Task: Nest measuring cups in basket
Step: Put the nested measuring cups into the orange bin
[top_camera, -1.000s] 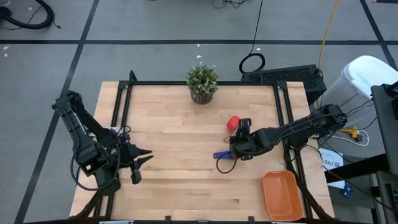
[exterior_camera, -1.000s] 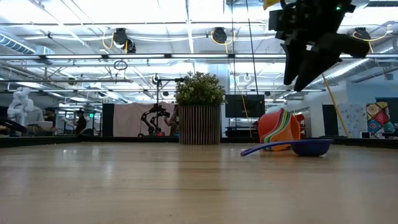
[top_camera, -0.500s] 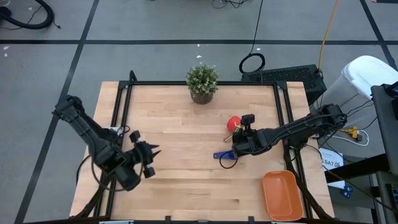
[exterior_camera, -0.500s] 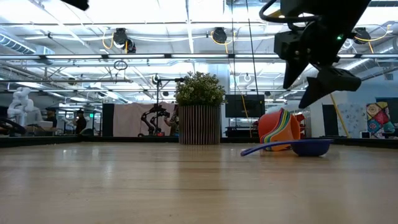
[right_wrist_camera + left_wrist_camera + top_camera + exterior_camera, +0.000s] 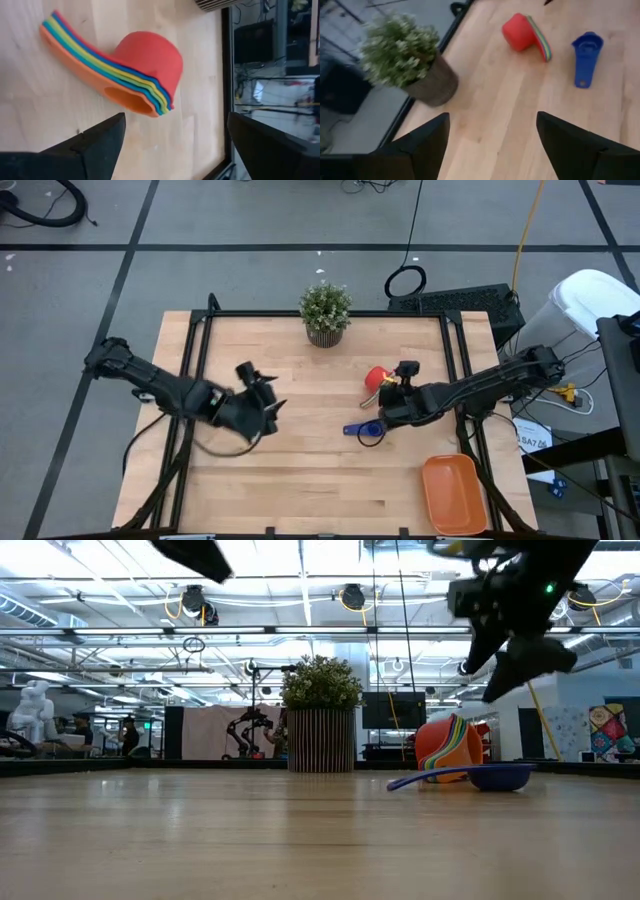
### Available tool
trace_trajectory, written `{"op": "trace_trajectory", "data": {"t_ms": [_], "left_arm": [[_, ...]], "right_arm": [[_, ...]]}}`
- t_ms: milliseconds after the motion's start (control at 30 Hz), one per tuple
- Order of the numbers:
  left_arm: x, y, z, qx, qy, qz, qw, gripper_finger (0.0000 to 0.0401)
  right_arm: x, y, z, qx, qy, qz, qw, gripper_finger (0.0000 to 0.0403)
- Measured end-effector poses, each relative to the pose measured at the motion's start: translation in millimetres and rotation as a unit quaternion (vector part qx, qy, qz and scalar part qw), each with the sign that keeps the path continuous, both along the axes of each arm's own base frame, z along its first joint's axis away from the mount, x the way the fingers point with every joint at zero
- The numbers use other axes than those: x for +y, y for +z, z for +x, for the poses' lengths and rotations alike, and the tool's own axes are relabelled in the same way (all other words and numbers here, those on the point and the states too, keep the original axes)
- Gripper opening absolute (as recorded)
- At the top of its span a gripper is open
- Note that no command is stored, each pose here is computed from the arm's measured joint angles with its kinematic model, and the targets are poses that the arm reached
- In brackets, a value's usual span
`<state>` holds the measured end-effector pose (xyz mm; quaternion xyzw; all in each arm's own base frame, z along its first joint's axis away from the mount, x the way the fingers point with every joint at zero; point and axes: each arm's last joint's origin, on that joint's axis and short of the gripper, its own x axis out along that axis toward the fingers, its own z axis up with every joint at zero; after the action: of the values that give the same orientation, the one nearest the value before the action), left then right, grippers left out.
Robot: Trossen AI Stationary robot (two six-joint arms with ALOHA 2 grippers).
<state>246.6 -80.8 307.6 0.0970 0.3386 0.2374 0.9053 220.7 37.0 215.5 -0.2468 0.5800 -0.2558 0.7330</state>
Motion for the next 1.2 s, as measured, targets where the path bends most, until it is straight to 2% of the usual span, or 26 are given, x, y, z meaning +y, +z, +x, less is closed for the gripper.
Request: {"op": "trace_trajectory", "data": {"t_ms": [200,367,500,767,967,1200], "left_arm": [[38,-21,27,-0.028,-0.045,-0.024,0.998,0.0294],[64,-45,35,-0.073,-0.073,-0.037,0.994,0.0261],[81,-54,36,-0.084,-0.083,-0.03,0.993,0.0235],[105,-77,56,-0.044,-0.102,-0.018,0.994,0.0215],[109,-103,78,0.009,-0.12,0.001,0.993,0.0236],[123,-105,112,0.028,-0.136,0.034,0.99,0.0257]], "right_arm": [[-5,24,-23,-0.107,-0.044,0.048,0.992,0.0341],[-9,11,-46,-0.157,-0.087,0.126,0.976,0.0341],[-10,-3,-54,-0.193,-0.11,0.154,0.963,0.0341],[-18,-15,-48,-0.222,-0.108,0.152,0.957,0.0341],[-27,-26,-53,-0.21,-0.128,0.142,0.959,0.0341],[-32,-31,-49,-0.229,-0.112,0.139,0.957,0.0341]]}}
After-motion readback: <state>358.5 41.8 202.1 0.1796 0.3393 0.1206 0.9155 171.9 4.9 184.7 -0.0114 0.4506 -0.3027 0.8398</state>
